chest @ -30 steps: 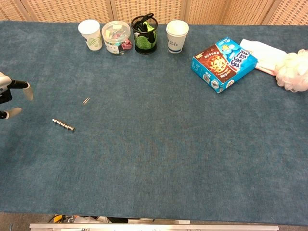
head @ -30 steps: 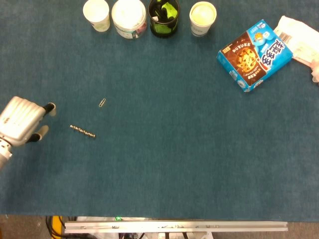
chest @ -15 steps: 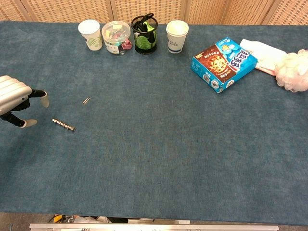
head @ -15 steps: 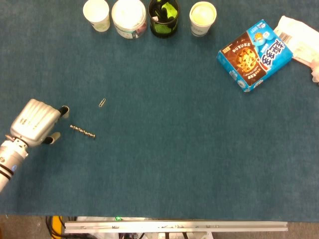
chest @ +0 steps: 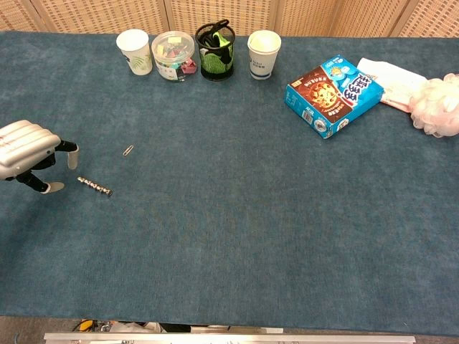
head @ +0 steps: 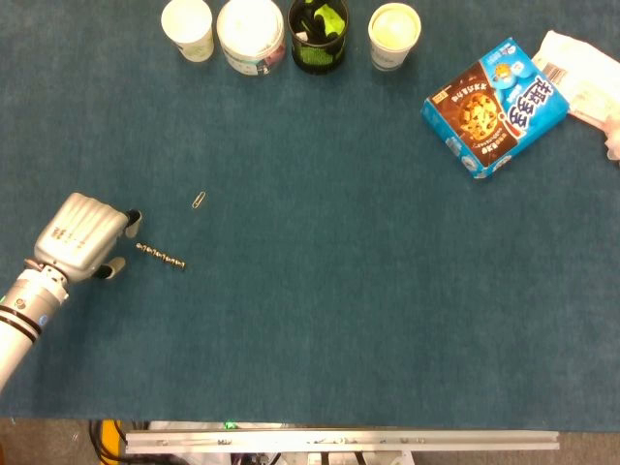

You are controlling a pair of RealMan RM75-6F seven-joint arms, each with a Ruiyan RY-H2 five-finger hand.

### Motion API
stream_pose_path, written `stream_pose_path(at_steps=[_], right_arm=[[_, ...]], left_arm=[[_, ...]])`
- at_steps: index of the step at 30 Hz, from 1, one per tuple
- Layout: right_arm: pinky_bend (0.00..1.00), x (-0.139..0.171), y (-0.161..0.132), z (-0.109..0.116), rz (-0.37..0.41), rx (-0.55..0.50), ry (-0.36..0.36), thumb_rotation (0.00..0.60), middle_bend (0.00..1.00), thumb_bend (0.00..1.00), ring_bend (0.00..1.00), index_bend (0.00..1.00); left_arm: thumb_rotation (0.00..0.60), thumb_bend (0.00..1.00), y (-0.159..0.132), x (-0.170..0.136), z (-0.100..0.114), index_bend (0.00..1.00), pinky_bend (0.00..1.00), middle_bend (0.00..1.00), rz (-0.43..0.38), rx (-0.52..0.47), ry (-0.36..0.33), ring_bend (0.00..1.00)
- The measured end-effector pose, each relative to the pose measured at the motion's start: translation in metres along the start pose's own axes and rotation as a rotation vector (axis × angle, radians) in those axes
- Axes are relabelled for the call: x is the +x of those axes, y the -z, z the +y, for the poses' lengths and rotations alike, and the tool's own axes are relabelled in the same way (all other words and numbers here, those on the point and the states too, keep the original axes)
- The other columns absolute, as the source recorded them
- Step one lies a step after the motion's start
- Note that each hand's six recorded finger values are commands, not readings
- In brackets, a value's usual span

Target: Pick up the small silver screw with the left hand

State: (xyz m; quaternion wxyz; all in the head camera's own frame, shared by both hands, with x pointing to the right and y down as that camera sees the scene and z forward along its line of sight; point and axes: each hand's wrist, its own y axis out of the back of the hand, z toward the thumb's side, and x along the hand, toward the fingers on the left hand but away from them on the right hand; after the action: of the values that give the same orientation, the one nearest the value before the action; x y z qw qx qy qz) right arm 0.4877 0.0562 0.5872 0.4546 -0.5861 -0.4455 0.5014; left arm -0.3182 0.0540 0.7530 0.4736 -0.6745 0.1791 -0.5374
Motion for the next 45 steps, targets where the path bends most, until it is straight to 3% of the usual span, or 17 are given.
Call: stream_pose_path(at_steps=[26,45], right_arm=[[0.22,0.01,0.014,0.002,-0.04,-0.011,0.01,0.6,0.31,0.19,0.19,0.18],[0.22,0.012,0.019,0.001,-0.057,-0.014,0.01,0.6,0.31,0.19,0.2,0.18]], left_arm=[[0.6,0.28,-0.017,0.021,-0.009,0.52,0.99,1.0,-0.004,0.04,0.06,1.0],[0.6,0.28,-0.023,0.026,-0.011,0.51,0.99,1.0,0.006,0.06,0.099,1.0]])
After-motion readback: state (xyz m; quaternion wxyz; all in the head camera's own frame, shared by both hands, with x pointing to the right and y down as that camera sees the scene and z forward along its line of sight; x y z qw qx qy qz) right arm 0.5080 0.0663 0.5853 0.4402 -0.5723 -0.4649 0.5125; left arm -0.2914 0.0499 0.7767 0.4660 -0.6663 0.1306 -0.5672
